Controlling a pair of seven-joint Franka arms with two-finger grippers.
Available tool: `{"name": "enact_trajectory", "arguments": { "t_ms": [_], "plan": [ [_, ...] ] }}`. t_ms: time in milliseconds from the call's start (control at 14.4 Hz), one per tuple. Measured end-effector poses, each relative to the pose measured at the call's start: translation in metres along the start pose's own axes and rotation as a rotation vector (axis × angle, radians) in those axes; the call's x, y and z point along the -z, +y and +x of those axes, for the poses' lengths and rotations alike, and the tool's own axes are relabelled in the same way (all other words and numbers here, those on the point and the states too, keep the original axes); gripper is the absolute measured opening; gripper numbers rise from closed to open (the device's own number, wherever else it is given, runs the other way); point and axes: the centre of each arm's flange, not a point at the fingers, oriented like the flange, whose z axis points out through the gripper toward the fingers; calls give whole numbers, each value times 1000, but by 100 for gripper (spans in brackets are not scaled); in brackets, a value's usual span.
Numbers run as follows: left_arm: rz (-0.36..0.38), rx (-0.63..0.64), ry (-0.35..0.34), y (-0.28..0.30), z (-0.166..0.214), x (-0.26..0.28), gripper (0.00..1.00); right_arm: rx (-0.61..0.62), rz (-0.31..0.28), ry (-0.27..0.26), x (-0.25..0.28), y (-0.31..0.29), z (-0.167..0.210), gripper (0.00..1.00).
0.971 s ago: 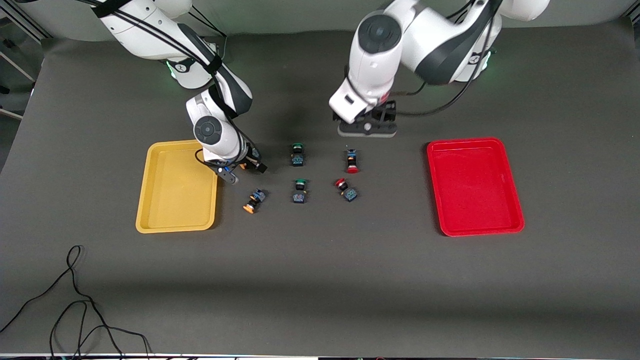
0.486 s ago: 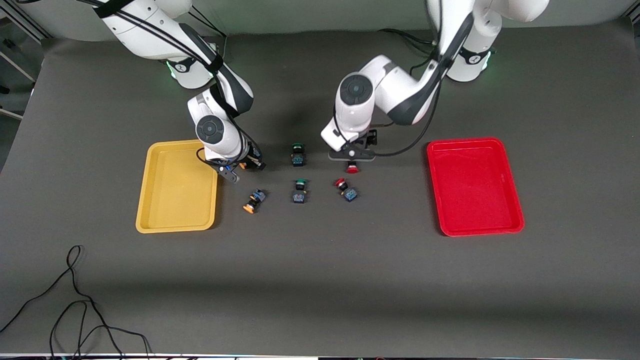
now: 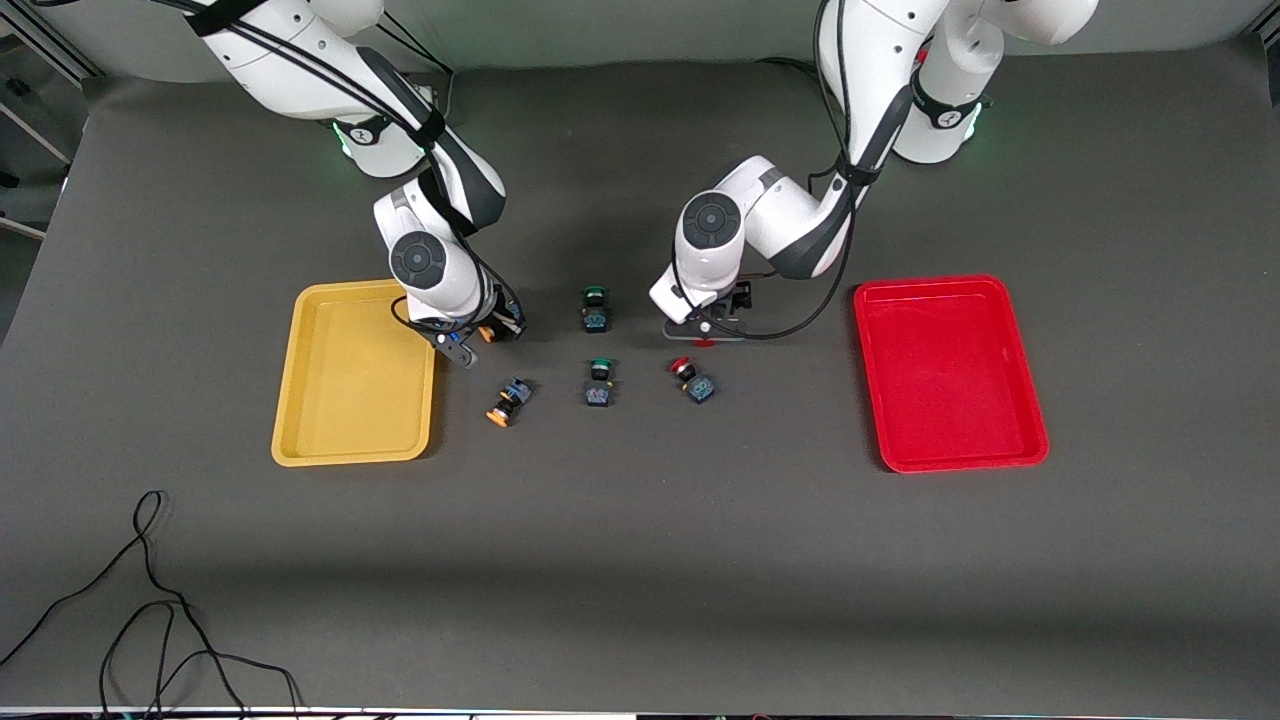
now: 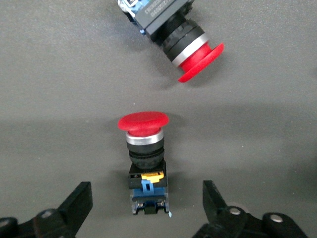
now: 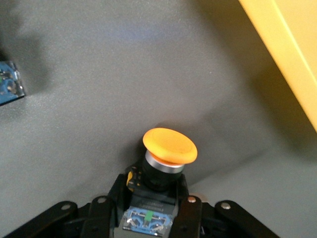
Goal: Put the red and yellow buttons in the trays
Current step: 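Place the yellow button in the yellow tray while the left gripper places the red one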
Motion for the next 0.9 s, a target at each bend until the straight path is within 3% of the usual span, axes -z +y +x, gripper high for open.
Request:
{"name": "enact_trajectory", "arguments": {
  "t_ms": [69, 277, 486, 624, 763, 902],
  "plan": [
    [1, 2, -1, -1, 1, -2, 96, 0, 2, 1, 1, 0, 0, 44],
    [3, 16, 1, -3, 3, -2, 61, 3, -11, 5, 19, -3, 0, 44],
    [1, 35, 4, -4, 5, 0, 33, 4, -41, 21, 86, -3, 6, 44],
    [-7, 53, 16, -6, 12, 7, 33, 34, -45, 37, 141, 11, 24, 44],
    [-7, 74, 18, -14, 22, 27, 33, 79, -28, 39, 186, 50, 67, 44],
    [9, 96, -4, -37, 34, 67, 33, 113, 38, -16, 207, 98, 115, 44]
  ]
}}
